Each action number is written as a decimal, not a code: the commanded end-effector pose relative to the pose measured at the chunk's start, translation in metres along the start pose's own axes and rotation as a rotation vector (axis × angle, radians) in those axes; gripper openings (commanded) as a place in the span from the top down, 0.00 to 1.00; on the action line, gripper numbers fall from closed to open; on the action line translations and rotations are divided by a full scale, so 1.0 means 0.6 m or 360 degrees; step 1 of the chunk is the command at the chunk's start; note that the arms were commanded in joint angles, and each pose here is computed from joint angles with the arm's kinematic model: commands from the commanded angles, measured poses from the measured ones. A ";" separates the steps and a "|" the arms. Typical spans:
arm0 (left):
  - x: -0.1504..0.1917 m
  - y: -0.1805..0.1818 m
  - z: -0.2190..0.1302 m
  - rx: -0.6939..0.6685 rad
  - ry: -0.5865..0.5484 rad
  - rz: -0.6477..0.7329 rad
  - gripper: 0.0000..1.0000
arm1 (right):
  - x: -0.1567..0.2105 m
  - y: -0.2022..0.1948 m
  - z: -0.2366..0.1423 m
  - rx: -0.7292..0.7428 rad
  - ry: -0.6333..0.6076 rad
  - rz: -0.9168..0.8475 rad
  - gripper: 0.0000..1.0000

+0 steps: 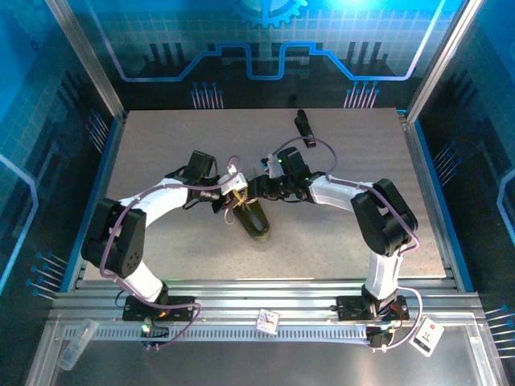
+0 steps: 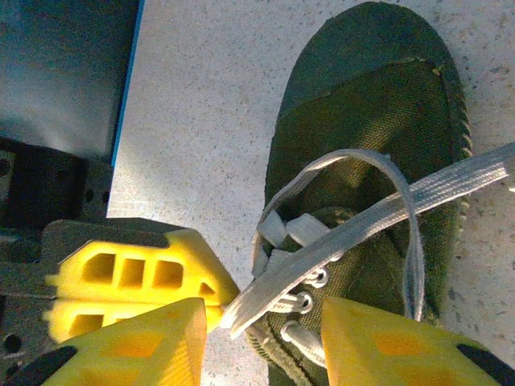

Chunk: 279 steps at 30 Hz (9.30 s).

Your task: Tie the shoes

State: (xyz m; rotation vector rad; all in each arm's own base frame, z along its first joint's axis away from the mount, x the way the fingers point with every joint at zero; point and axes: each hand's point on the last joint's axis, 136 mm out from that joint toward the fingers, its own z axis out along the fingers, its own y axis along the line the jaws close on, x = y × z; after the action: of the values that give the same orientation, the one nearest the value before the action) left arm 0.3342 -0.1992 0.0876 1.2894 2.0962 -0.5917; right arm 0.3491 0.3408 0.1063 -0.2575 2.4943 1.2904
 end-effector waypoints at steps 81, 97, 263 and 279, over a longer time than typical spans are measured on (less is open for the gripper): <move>-0.045 0.034 -0.055 -0.0156 -0.0242 -0.0050 0.75 | 0.039 0.033 -0.081 0.0261 0.0046 -0.0335 1.00; -0.100 -0.036 -0.052 -0.0320 -0.0503 0.0143 0.60 | 0.009 0.121 -0.145 0.0183 -0.0001 -0.0474 1.00; 0.304 -0.015 -0.391 -0.1501 -0.0301 -0.2840 1.00 | 0.096 0.023 0.040 0.0565 0.0430 -0.1540 0.38; 0.305 -0.006 -0.401 -0.1552 -0.0289 -0.2797 1.00 | 0.075 0.003 0.036 0.0889 0.0268 -0.1637 0.93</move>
State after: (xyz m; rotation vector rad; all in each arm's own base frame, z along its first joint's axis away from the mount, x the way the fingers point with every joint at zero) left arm 0.2024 0.0659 0.1310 -1.2853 2.3027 -0.1663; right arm 0.2916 0.3710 0.0574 -1.4125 2.2070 0.2578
